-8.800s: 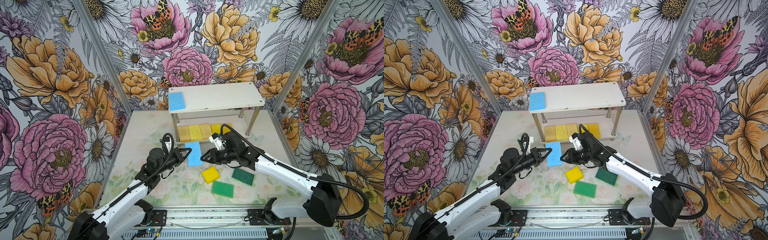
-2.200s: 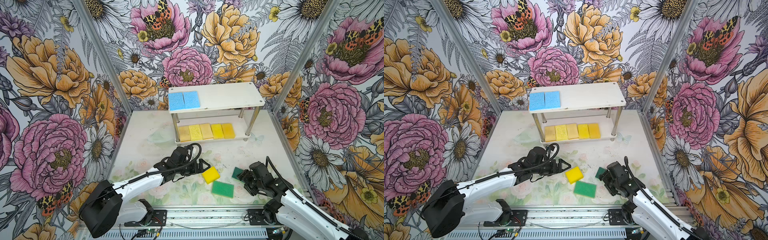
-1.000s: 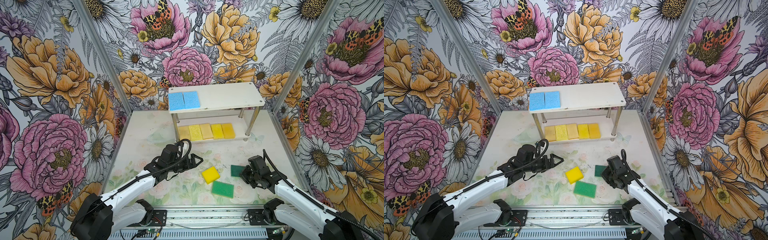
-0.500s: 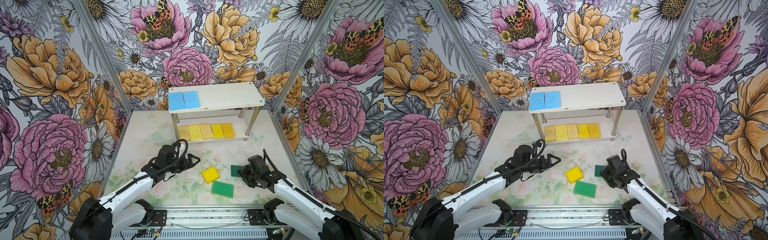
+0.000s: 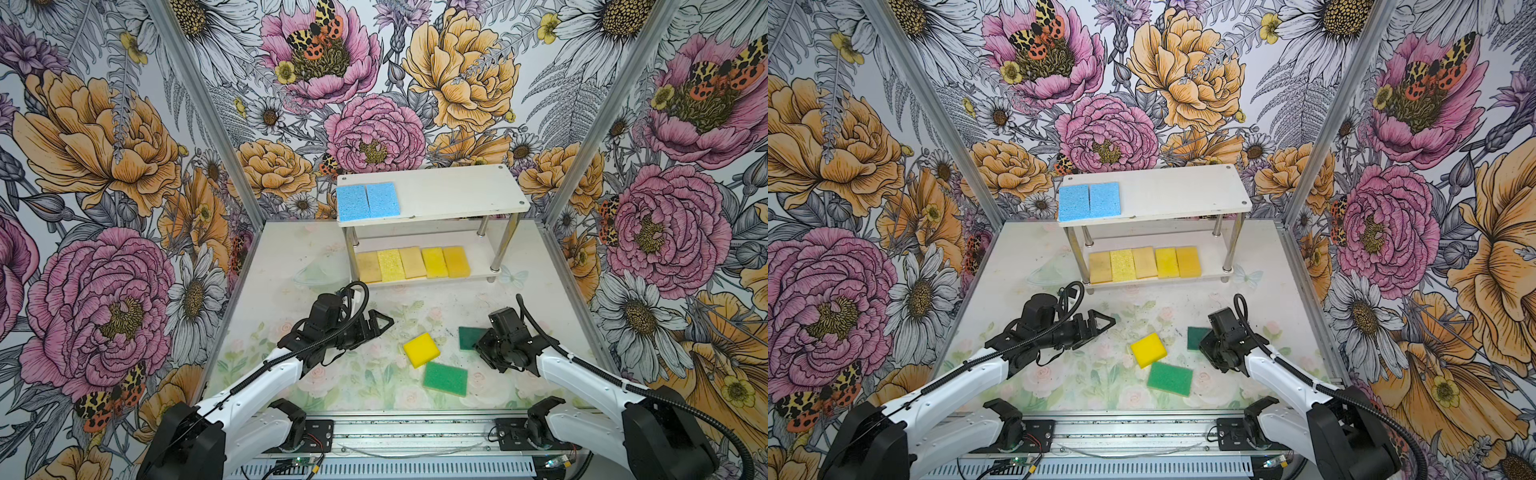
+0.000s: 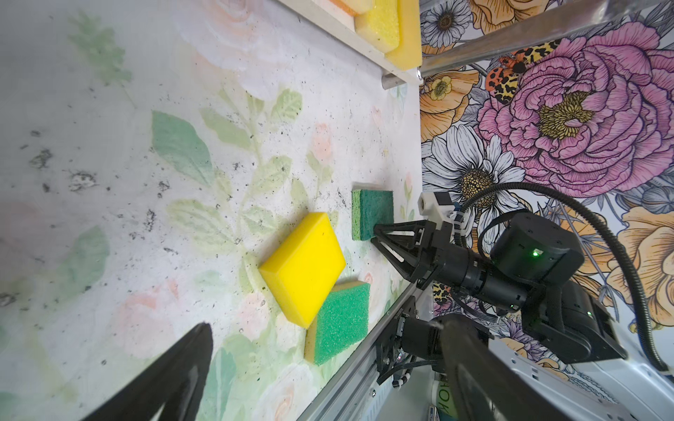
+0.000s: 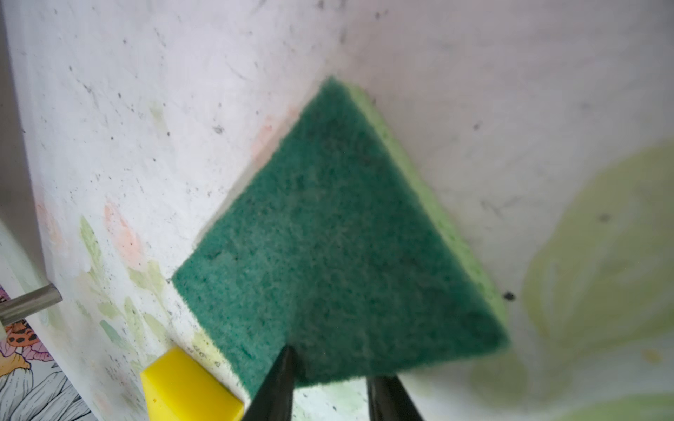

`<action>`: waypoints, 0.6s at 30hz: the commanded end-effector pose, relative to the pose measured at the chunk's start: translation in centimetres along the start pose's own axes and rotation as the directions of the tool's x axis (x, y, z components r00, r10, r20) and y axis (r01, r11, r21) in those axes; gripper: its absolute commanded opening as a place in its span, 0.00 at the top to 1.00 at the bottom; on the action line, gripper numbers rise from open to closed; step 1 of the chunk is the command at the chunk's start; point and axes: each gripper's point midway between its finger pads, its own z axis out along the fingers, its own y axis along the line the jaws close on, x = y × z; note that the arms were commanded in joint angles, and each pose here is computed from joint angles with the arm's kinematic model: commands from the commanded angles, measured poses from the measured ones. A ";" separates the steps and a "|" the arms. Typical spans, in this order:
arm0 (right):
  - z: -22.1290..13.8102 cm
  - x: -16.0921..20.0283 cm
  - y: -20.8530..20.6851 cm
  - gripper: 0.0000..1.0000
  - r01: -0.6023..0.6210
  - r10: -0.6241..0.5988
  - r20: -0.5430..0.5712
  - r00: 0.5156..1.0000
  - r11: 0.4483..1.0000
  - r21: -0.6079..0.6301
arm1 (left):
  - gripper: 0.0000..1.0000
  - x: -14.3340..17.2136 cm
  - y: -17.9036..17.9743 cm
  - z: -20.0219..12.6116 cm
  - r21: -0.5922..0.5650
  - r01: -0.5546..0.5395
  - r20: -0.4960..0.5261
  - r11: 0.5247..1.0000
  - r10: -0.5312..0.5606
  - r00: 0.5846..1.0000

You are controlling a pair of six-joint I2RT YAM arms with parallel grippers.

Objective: Arrange cleaning sponges on a shelf
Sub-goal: Pick up the cleaning sponge at the middle-right of the table.

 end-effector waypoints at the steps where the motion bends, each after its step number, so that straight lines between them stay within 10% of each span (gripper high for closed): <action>1: -0.1 -0.2 0.4 0.86 0.019 -0.019 0.005 1.000 1.000 -0.008 | 0.01 -0.2 -0.2 -0.4 0.031 -0.019 0.010 0.999 0.019 1.000; 3: -0.5 -0.4 1.1 1.00 0.025 -0.025 0.013 1.000 0.999 -0.035 | 0.01 -0.3 -0.2 -0.5 0.033 -0.016 0.012 0.999 0.016 1.000; 10: -2.8 -0.1 5.7 1.00 0.182 -0.183 0.008 0.983 0.970 -0.163 | 0.01 -0.9 -2.0 -0.9 0.088 -0.033 0.008 0.996 0.032 0.999; 18: -6.4 3.4 12.5 1.00 0.453 -0.502 -0.036 0.864 0.806 -0.380 | 0.01 -1.1 -4.6 0.0 0.233 0.008 -0.054 0.972 0.005 0.999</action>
